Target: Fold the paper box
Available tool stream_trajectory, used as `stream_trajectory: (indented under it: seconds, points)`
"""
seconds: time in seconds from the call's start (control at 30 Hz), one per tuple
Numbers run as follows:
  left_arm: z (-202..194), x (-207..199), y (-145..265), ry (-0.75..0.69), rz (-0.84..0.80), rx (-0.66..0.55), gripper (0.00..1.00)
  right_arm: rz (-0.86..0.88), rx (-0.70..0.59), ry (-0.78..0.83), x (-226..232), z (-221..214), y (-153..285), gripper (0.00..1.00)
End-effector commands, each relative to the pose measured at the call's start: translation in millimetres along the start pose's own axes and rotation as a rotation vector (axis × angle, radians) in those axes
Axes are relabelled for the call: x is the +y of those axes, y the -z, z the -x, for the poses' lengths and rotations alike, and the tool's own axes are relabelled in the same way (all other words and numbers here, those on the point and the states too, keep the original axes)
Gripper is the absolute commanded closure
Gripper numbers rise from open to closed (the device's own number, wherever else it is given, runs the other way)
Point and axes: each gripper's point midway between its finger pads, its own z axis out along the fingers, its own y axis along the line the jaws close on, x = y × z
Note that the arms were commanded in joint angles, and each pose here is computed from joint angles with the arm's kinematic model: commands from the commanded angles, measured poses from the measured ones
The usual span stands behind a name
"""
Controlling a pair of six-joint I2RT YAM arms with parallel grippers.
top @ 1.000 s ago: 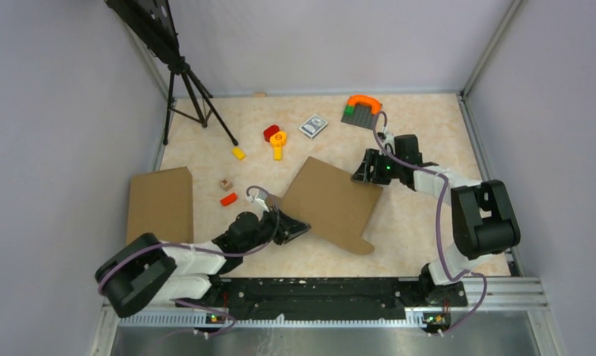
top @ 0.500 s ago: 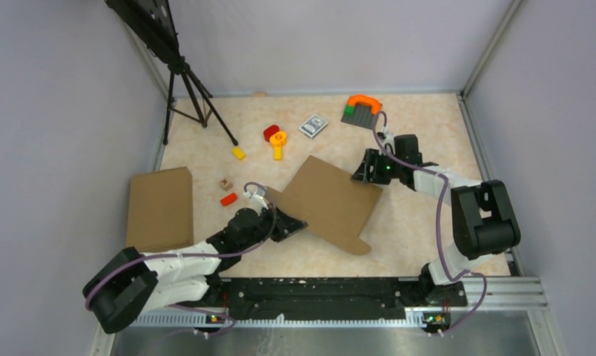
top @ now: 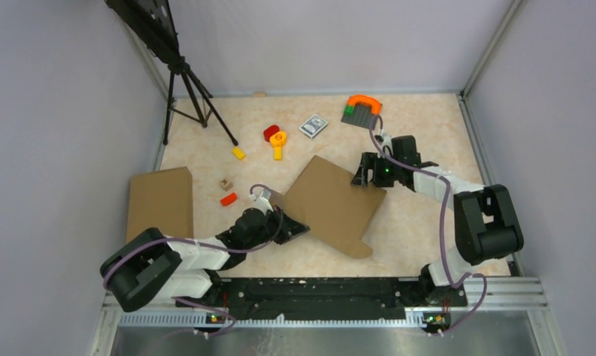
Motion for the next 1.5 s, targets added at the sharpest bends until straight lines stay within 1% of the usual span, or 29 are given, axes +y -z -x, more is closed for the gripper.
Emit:
stream_trajectory:
  seconds: [0.0,0.03,0.13,0.23,0.3,0.33,0.37,0.43,0.47,0.53,0.6,0.67,0.8,0.93,1.1,1.2,1.4,1.43,1.47]
  points:
    - [-3.6,9.7,1.7,-0.086,0.049,0.02,1.0,-0.018,0.036,0.027,-1.1,-9.9,1.9,0.31]
    - [-3.3,9.7,0.9,-0.101,0.062,0.023,1.0,-0.008,0.055,0.017,-1.4,-15.2,-1.0,0.34]
    - [-4.2,11.9,-0.6,-0.124,0.086,0.038,0.97,0.049,0.073,-0.017,3.6,-26.3,-8.0,0.35]
    - [-1.5,16.5,3.8,-0.125,0.108,0.018,0.89,0.064,0.083,-0.058,1.2,-33.3,-11.5,0.37]
    - [3.7,21.4,10.1,-0.122,0.131,-0.019,0.79,0.096,0.093,-0.097,0.2,-34.3,-12.7,0.43]
    - [4.6,23.8,13.5,-0.121,0.141,-0.028,0.72,0.105,0.092,-0.117,-2.1,-33.7,-12.9,0.45]
    - [5.1,25.0,16.3,-0.119,0.146,-0.034,0.64,0.123,0.09,-0.132,-2.3,-33.1,-12.6,0.46]
    - [4.6,22.7,20.0,-0.118,0.132,-0.034,0.52,0.15,0.084,-0.153,-1.7,-31.7,-12.8,0.47]
    - [3.5,21.8,20.5,-0.116,0.126,-0.03,0.44,0.152,0.089,-0.168,-3.4,-32.6,-13.3,0.48]
    - [2.7,17.3,20.0,-0.115,0.106,-0.025,0.34,0.177,0.081,-0.187,-4.7,-27.6,-17.4,0.5]
    - [1.9,13.3,18.7,-0.115,0.084,-0.021,0.29,0.232,0.078,-0.223,-4.6,-23.8,-19.8,0.53]
    - [0.1,8.2,17.7,-0.118,0.053,-0.013,0.26,0.284,0.069,-0.267,-5.8,-19.0,-19.4,0.55]
    - [-0.8,5.1,17.3,-0.132,0.017,-0.012,0.25,0.305,0.08,-0.302,-11.9,-15.7,-23.8,0.61]
    - [-0.9,0.3,16.0,-0.137,-0.017,-0.014,0.24,0.338,0.075,-0.335,-13.1,-11.0,-26.9,0.63]
    - [1.0,-5.3,12.5,-0.155,-0.033,-0.017,0.24,0.347,0.068,-0.378,-25.4,-7.1,-28.9,0.65]
    - [2.1,-8.3,10.8,-0.166,-0.049,-0.021,0.22,0.33,0.054,-0.396,-35.7,-4.7,-28.6,0.68]
    - [7.1,-38.1,2.6,-0.208,-0.148,-0.029,0.16,0.319,0.063,-0.405,-41.5,-6.2,-33.6,0.68]
    - [9.5,-41.9,1.6,-0.204,-0.162,-0.043,0.14,0.322,0.062,-0.407,-41.5,-5.4,-34.0,0.68]
    - [12.2,-49.0,2.1,-0.206,-0.195,-0.065,0.08,0.324,0.062,-0.407,-41.4,-5.2,-34.2,0.68]
